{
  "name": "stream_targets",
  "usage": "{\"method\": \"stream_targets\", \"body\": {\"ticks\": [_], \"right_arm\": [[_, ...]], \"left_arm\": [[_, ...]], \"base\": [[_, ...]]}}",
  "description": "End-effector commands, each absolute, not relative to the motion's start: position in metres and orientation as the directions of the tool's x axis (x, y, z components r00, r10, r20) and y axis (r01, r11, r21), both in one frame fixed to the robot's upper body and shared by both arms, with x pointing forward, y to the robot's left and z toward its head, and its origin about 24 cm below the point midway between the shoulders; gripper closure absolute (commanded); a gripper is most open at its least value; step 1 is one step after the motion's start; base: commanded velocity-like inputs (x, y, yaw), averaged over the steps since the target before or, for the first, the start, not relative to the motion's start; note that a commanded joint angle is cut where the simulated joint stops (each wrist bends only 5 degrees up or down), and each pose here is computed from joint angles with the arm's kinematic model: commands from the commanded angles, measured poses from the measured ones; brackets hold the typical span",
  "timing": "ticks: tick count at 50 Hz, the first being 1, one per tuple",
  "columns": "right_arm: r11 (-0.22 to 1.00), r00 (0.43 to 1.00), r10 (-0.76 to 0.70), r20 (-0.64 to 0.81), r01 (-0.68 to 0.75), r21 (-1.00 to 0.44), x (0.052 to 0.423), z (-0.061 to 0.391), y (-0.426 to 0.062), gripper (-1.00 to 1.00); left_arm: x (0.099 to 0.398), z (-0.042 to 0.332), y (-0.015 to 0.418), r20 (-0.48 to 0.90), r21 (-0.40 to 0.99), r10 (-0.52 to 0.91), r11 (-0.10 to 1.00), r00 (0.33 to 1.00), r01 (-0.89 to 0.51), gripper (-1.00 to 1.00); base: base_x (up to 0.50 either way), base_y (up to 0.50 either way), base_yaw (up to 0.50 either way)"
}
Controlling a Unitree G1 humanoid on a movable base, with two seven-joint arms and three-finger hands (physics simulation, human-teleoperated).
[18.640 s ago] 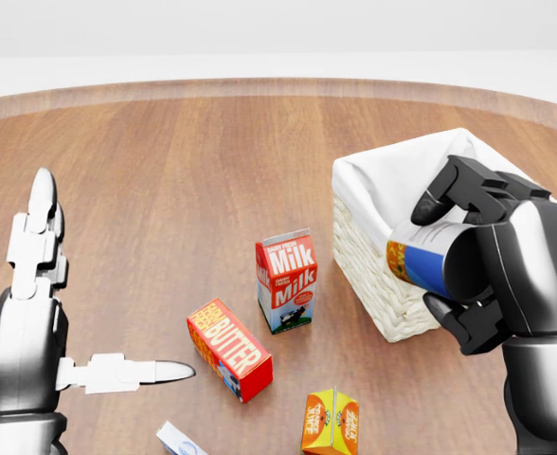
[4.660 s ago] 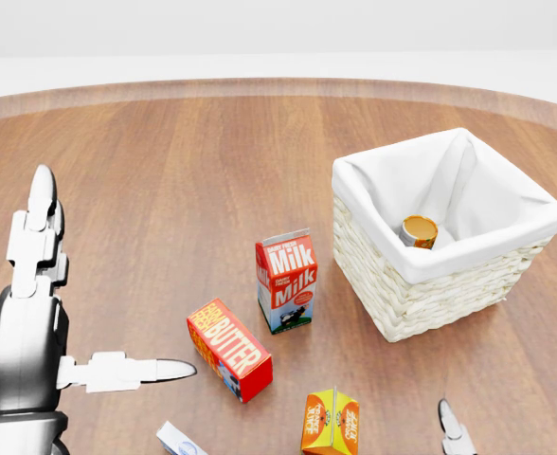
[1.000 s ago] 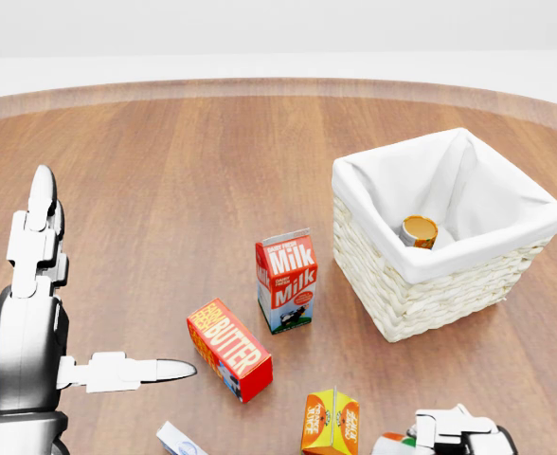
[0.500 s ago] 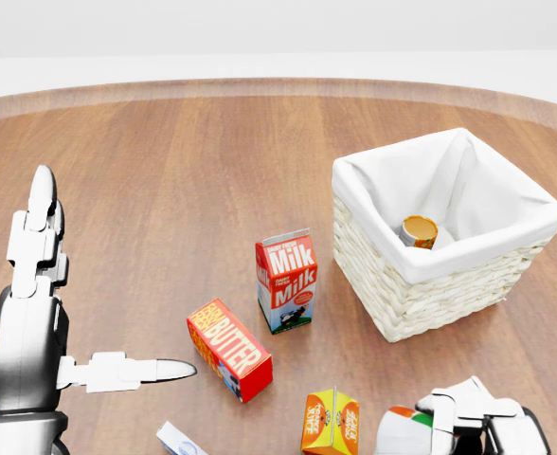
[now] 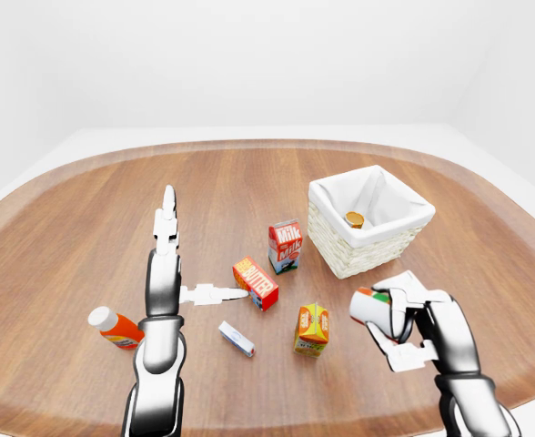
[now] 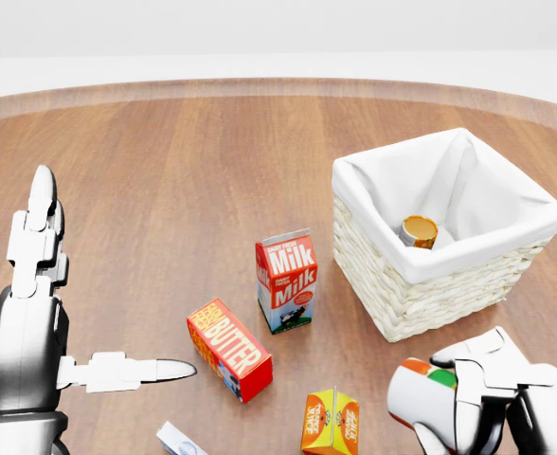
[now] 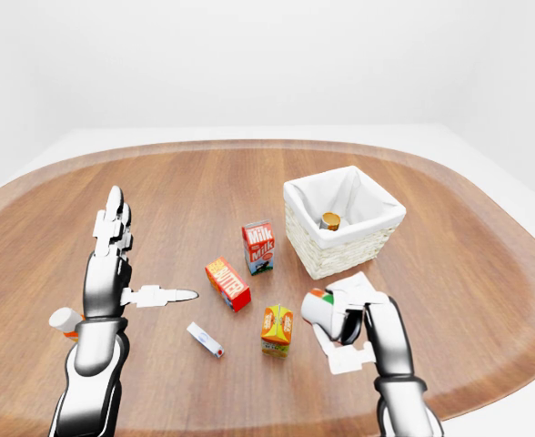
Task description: Pick up the alphabet soup and the tomato sauce, and put them in the basket.
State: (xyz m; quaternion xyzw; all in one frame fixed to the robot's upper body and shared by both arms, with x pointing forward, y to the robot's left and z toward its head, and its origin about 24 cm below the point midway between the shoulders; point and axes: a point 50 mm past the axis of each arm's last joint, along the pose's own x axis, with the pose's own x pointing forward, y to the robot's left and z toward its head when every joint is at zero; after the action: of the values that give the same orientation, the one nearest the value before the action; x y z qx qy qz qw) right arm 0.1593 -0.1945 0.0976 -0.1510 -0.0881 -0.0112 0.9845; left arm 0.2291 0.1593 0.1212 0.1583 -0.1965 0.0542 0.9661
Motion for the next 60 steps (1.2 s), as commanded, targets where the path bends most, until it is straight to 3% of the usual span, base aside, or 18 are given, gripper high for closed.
{"method": "stream_targets", "body": {"ticks": [1,4,17,19,22,24,26,60], "right_arm": [[0.944,0.954,0.000,0.300,0.099,-0.314,0.163,0.123,-0.195,1.00],[0.945,0.963,-0.015,0.270,0.102,-0.310,0.168,0.114,-0.196,1.00],[0.923,0.878,0.051,0.476,0.141,-0.359,0.171,0.161,-0.188,1.00],[0.926,0.902,0.028,0.430,0.139,-0.351,0.176,0.149,-0.191,1.00],[0.911,0.850,0.077,0.521,0.153,-0.383,0.174,0.172,-0.186,1.00],[0.912,0.861,0.067,0.504,0.152,-0.381,0.177,0.167,-0.188,1.00],[0.903,0.830,0.088,0.550,0.167,-0.396,0.177,0.181,-0.186,1.00],[0.866,0.817,0.082,0.571,0.225,-0.446,0.226,0.207,-0.186,1.00]], "left_arm": [[0.229,0.121,0.160,0.396,0.284,0.048,0.943,0.917,-0.172,-1.00],[0.229,0.121,0.160,0.396,0.285,0.048,0.943,0.917,-0.172,-1.00],[0.229,0.121,0.160,0.396,0.284,0.048,0.943,0.917,-0.172,-1.00],[0.229,0.121,0.160,0.396,0.285,0.048,0.943,0.917,-0.172,-1.00],[0.229,0.121,0.160,0.396,0.285,0.048,0.943,0.917,-0.172,-1.00],[0.229,0.121,0.160,0.396,0.284,0.048,0.943,0.917,-0.173,-1.00],[0.229,0.121,0.160,0.396,0.285,0.048,0.943,0.917,-0.172,-1.00],[0.229,0.121,0.160,0.396,0.285,0.047,0.943,0.917,-0.172,-1.00]], "base": [[0.00,0.00,0.00],[0.00,0.00,0.00],[0.00,0.00,0.00],[0.00,0.00,0.00],[0.00,0.00,0.00],[0.00,0.00,0.00],[0.00,0.00,0.00],[0.00,0.00,0.00]]}}
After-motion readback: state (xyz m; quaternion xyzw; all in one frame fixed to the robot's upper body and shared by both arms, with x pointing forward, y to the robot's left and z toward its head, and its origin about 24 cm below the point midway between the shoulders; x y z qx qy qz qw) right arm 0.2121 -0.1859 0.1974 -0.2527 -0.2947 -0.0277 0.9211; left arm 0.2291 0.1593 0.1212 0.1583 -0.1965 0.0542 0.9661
